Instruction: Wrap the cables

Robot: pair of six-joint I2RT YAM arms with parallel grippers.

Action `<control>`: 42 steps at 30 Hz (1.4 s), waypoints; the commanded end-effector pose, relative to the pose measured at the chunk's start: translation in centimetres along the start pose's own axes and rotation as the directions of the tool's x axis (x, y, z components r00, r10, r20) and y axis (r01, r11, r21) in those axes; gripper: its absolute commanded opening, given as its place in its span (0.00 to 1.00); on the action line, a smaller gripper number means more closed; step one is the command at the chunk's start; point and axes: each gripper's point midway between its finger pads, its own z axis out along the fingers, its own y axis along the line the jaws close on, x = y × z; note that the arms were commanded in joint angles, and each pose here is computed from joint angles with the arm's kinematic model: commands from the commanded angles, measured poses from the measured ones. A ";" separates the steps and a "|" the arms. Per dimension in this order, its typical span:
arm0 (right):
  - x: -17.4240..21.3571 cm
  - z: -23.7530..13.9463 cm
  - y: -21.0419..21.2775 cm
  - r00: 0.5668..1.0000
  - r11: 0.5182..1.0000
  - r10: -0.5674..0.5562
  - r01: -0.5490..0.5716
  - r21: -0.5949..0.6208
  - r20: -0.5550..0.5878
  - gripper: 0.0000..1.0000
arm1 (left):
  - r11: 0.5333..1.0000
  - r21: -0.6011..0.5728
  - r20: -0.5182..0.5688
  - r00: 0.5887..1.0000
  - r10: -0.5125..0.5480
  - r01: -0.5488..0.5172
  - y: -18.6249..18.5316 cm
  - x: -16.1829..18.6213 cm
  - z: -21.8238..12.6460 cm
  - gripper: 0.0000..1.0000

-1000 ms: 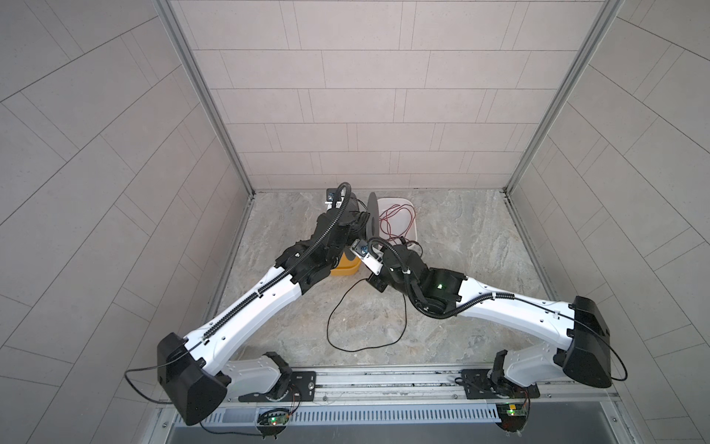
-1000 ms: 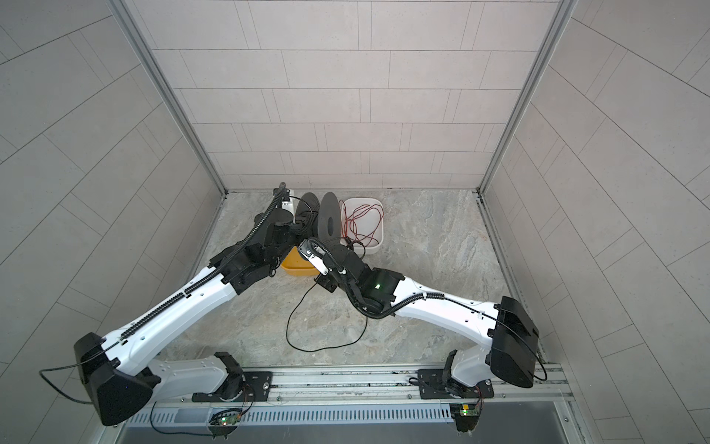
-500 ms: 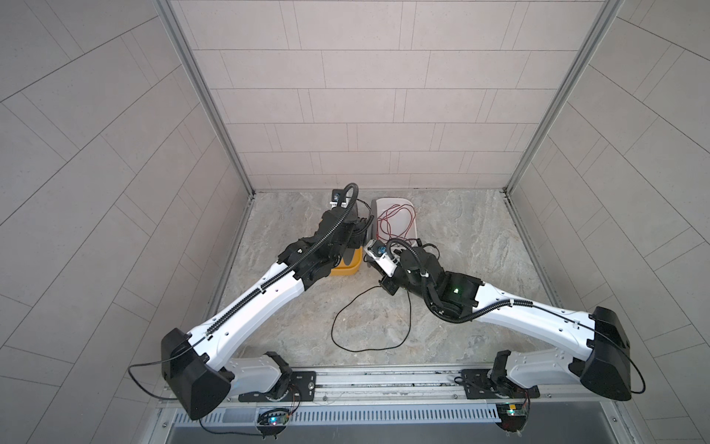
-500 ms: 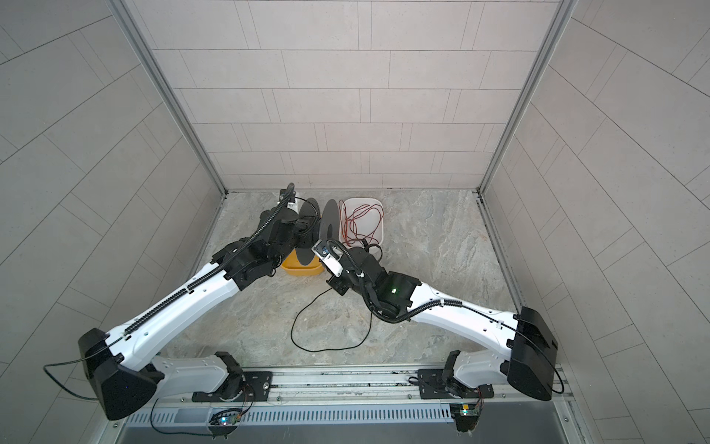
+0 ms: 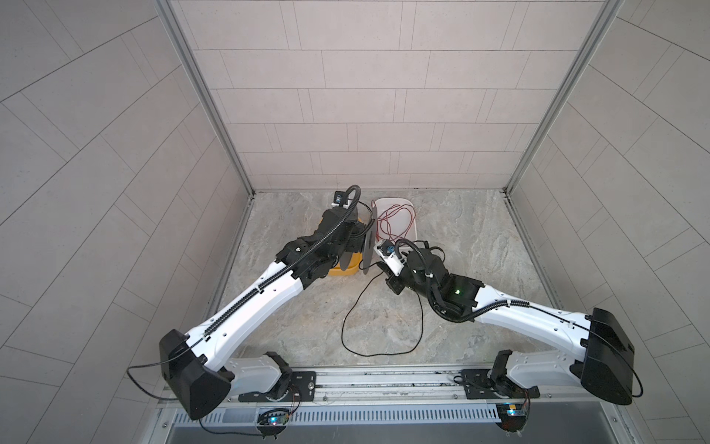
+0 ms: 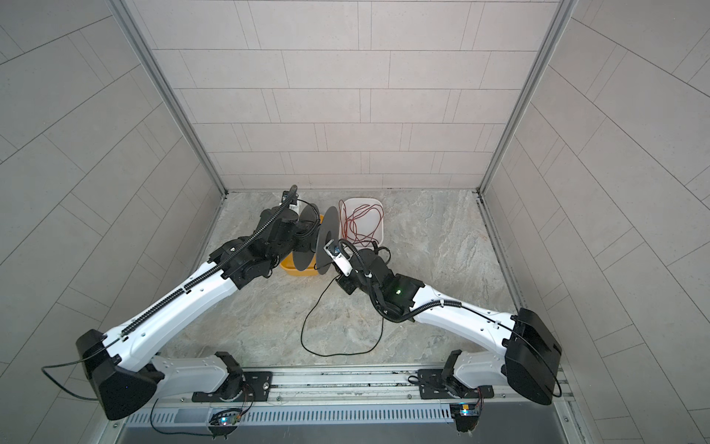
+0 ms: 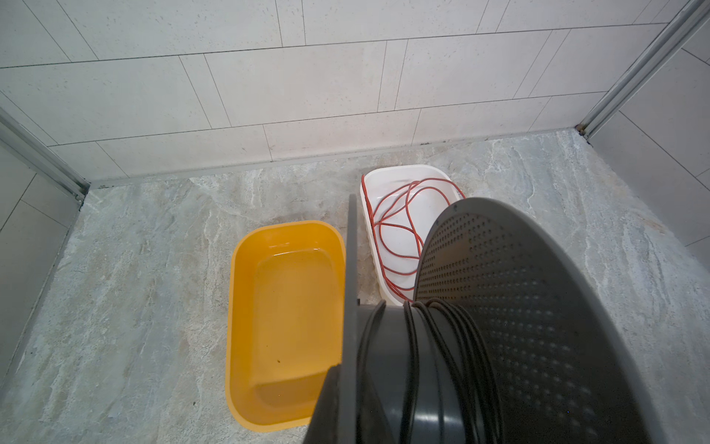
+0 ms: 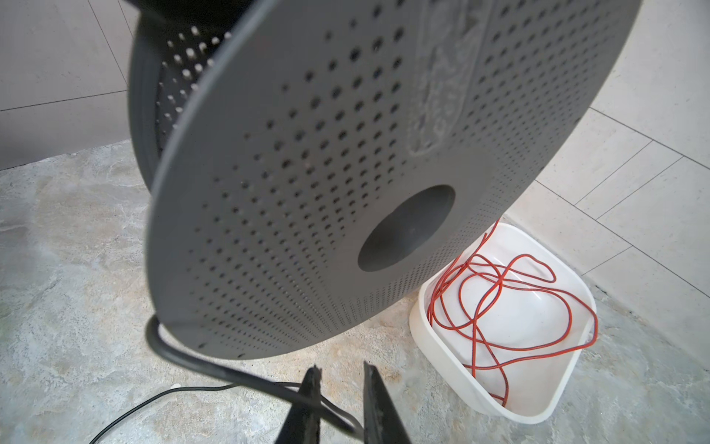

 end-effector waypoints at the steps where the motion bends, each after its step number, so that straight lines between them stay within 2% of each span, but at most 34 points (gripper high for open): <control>1: -0.7 0.1 -1.2 0.996 0.997 0.039 -0.044 0.063 0.076 0.20 | 0.998 0.049 0.097 0.994 -0.049 0.044 -0.4 -3.5 -2.3 0.00; 5: -0.9 0.1 -2.1 0.990 0.991 0.061 -0.076 0.113 0.126 0.22 | 0.995 0.079 0.085 0.994 -0.066 0.059 -0.9 -3.4 -2.5 0.00; 10: -1.8 0.0 -2.0 0.980 0.991 0.065 -0.086 0.105 0.191 0.23 | 0.994 0.087 0.067 0.995 -0.078 0.072 -1.0 -2.9 -2.3 0.00; 17: -4.0 -1.5 -2.3 0.963 0.990 0.072 -0.100 0.098 0.259 0.14 | 0.997 0.059 0.059 0.997 -0.051 0.048 -0.6 -2.5 -2.2 0.00; 20: -4.9 -2.2 -2.8 0.965 0.989 0.062 -0.094 0.117 0.257 0.10 | 0.998 0.041 0.055 0.998 -0.039 0.037 -0.3 -2.2 -2.0 0.00; 31: -7.9 -2.6 -3.6 0.974 0.988 0.010 -0.044 0.149 0.225 0.10 | 0.999 0.039 0.063 0.998 0.023 -0.025 -1.3 -1.6 -2.4 0.00; 42: -10.3 -3.5 -4.4 0.969 0.983 0.031 -0.075 0.170 0.246 0.16 | 0.997 0.041 0.056 0.997 0.058 -0.060 -1.9 -0.8 -2.6 0.00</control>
